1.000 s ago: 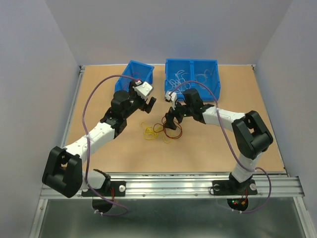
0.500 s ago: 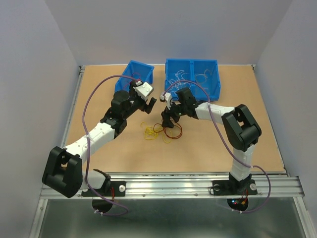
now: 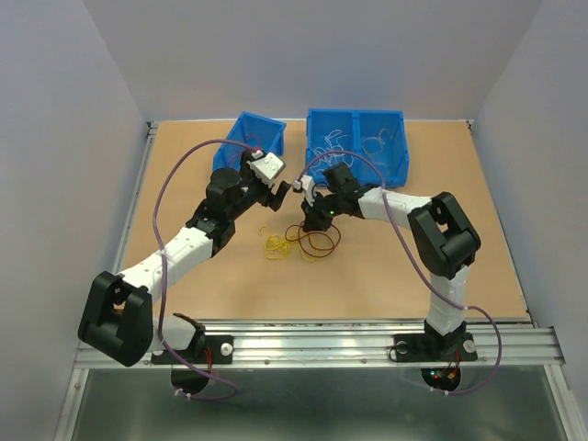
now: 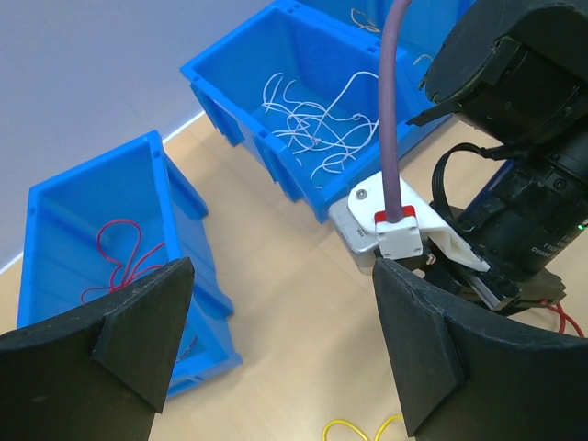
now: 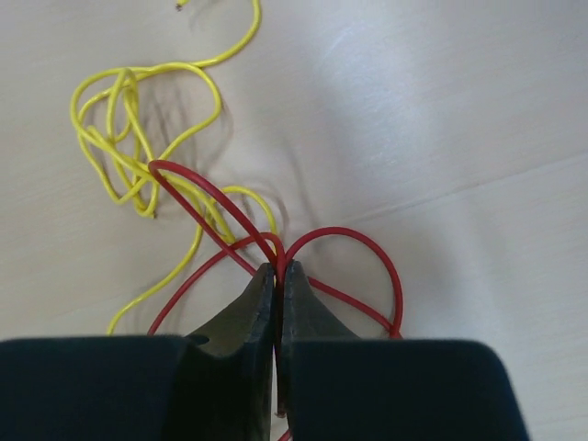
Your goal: Untangle the cables
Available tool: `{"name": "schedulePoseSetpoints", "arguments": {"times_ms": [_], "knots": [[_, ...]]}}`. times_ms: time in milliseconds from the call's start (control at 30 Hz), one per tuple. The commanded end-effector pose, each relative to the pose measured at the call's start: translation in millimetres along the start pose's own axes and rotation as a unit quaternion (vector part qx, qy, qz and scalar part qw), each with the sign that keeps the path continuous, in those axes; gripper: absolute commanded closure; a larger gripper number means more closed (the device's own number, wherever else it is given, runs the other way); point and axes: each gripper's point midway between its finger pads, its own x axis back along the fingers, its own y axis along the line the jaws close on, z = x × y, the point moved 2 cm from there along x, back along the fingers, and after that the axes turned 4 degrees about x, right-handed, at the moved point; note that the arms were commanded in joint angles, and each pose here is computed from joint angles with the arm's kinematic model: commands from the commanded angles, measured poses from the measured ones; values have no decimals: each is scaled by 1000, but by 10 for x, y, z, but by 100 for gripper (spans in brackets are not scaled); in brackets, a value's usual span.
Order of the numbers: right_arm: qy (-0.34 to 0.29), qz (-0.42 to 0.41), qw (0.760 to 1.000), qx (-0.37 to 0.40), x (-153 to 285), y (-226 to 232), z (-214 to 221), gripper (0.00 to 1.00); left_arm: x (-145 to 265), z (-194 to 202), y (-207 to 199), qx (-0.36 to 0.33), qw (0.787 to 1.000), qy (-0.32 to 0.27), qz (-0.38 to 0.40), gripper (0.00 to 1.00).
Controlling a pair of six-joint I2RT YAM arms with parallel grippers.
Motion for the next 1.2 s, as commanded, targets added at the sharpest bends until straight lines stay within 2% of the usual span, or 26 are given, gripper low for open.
{"name": "schedulePoseSetpoints", "arguments": {"times_ms": [0, 133, 167, 233, 333, 433, 467, 533, 567, 633, 667, 800, 967, 1167], "knots": [[-92, -24, 993, 72, 256, 148, -648, 100, 37, -221, 40, -8, 999, -41, -4, 9], [-146, -40, 982, 109, 488, 380, -833, 99, 45, -236, 30, -8, 999, -43, -2, 9], [-146, -48, 982, 105, 500, 450, -739, 99, 51, -247, 35, -9, 999, -44, -4, 9], [-188, -29, 972, 134, 698, 514, -946, 100, 58, -250, 35, -6, 999, -45, -5, 10], [-229, 0, 963, 145, 935, 632, -1035, 99, 73, -263, 63, -2, 999, -47, -13, 9], [-265, 64, 955, 120, 1098, 598, -1049, 100, 83, -281, 101, 0, 998, -51, -22, 9], [-284, 118, 945, 113, 1269, 512, -1140, 99, 87, -288, 107, 4, 998, -52, -24, 9], [-306, 162, 934, 90, 1391, 461, -1125, 99, 95, -290, 140, 7, 998, -53, -29, 9], [-327, 206, 918, 84, 1571, 395, -1200, 99, 102, -307, 150, 8, 998, -56, -31, 9], [-342, 237, 908, 53, 1664, 352, -1147, 99, 111, -306, 179, 10, 998, -57, -35, 9], [-369, 274, 887, 46, 1865, 300, -1224, 99, 111, -311, 174, 11, 998, -58, -34, 9], [-411, 321, 853, 15, 2131, 243, -1219, 100, 115, -303, 193, 13, 998, -58, -36, 9], [-429, 321, 844, -5, 2184, 240, -1253, 99, 99, -285, 131, 6, 998, -57, -14, 9], [-433, 305, 848, -10, 2134, 248, -1288, 100, 67, -163, -237, -22, 993, -45, 108, 7]]}}
